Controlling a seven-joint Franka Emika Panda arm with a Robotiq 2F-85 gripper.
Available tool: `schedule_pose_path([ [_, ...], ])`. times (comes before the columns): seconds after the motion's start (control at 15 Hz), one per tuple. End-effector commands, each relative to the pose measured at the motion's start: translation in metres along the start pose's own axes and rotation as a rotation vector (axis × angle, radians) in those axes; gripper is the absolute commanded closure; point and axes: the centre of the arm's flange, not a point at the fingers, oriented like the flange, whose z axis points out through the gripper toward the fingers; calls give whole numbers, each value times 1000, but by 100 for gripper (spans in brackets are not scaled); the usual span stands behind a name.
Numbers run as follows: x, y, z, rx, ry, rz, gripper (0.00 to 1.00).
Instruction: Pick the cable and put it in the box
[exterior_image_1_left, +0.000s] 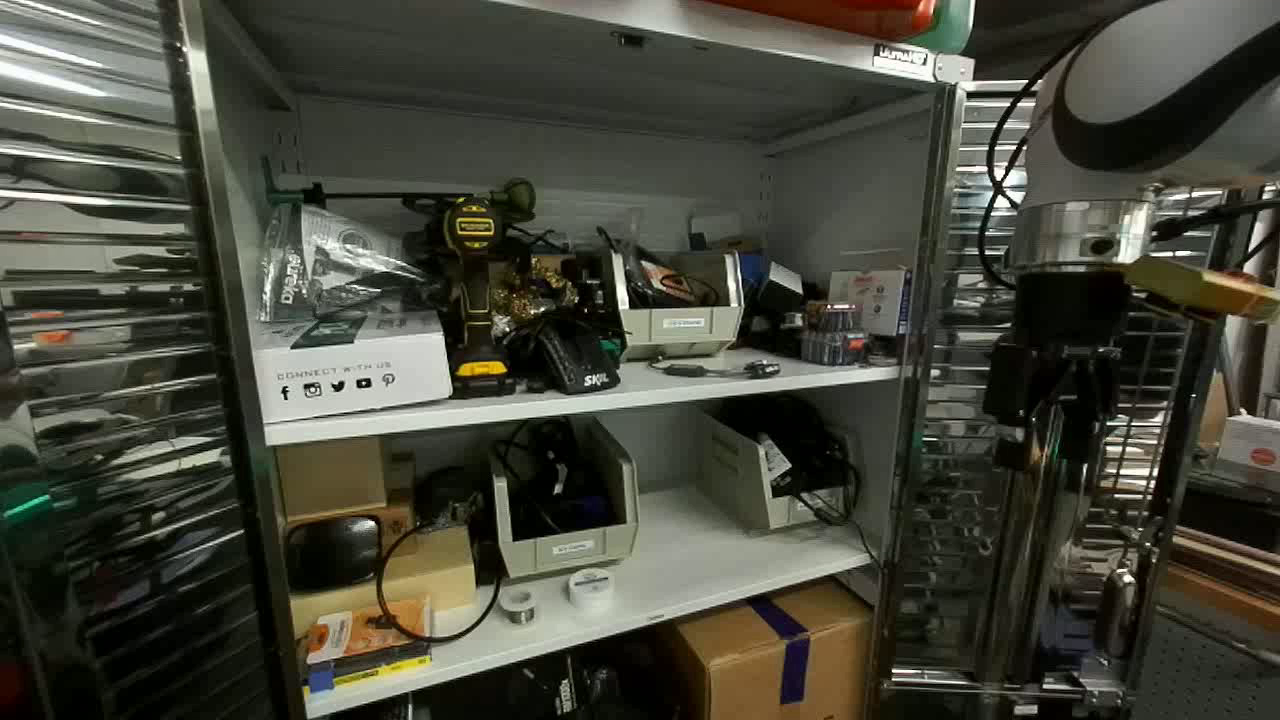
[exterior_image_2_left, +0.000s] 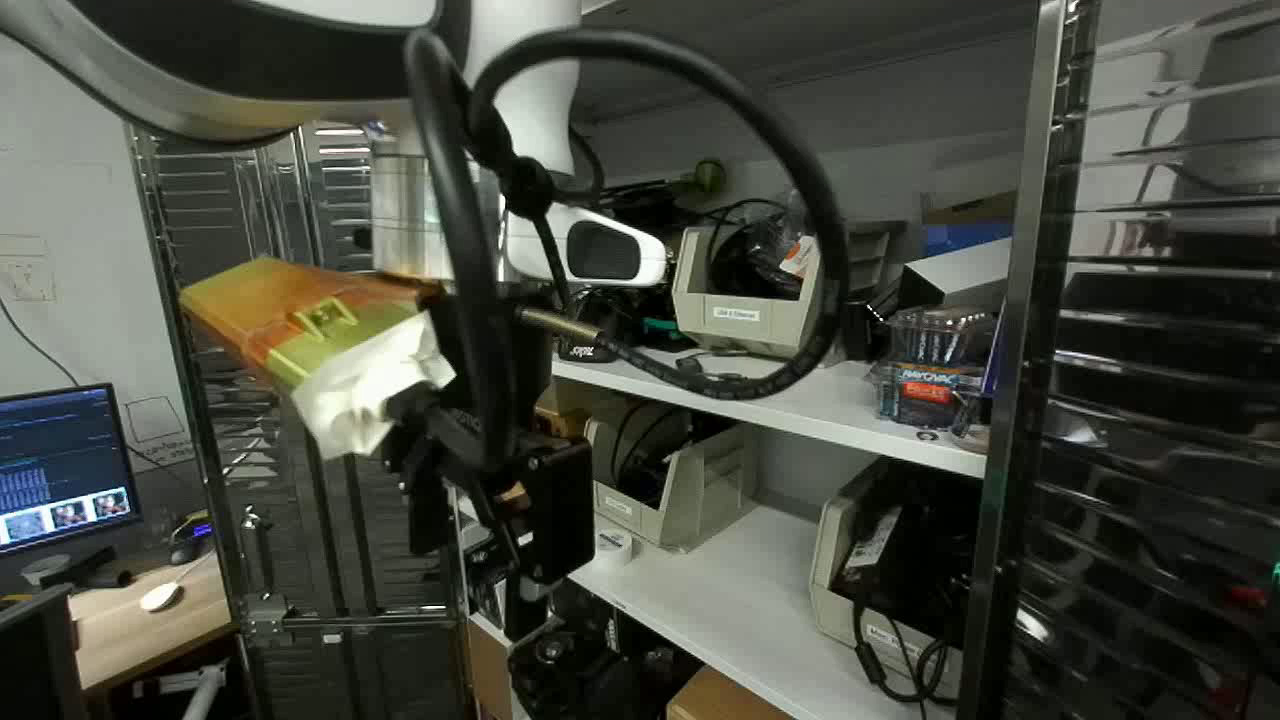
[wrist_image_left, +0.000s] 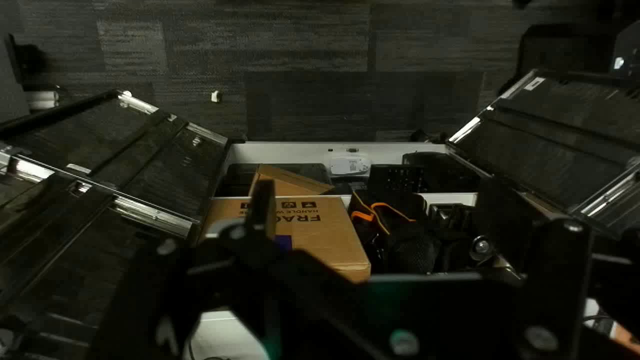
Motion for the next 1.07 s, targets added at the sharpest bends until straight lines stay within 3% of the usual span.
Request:
schedule_pose_path([
  [0.0,1,0,-2,-1,5,0,0],
  [1.0,2,0,-3,15,19,-27,0],
])
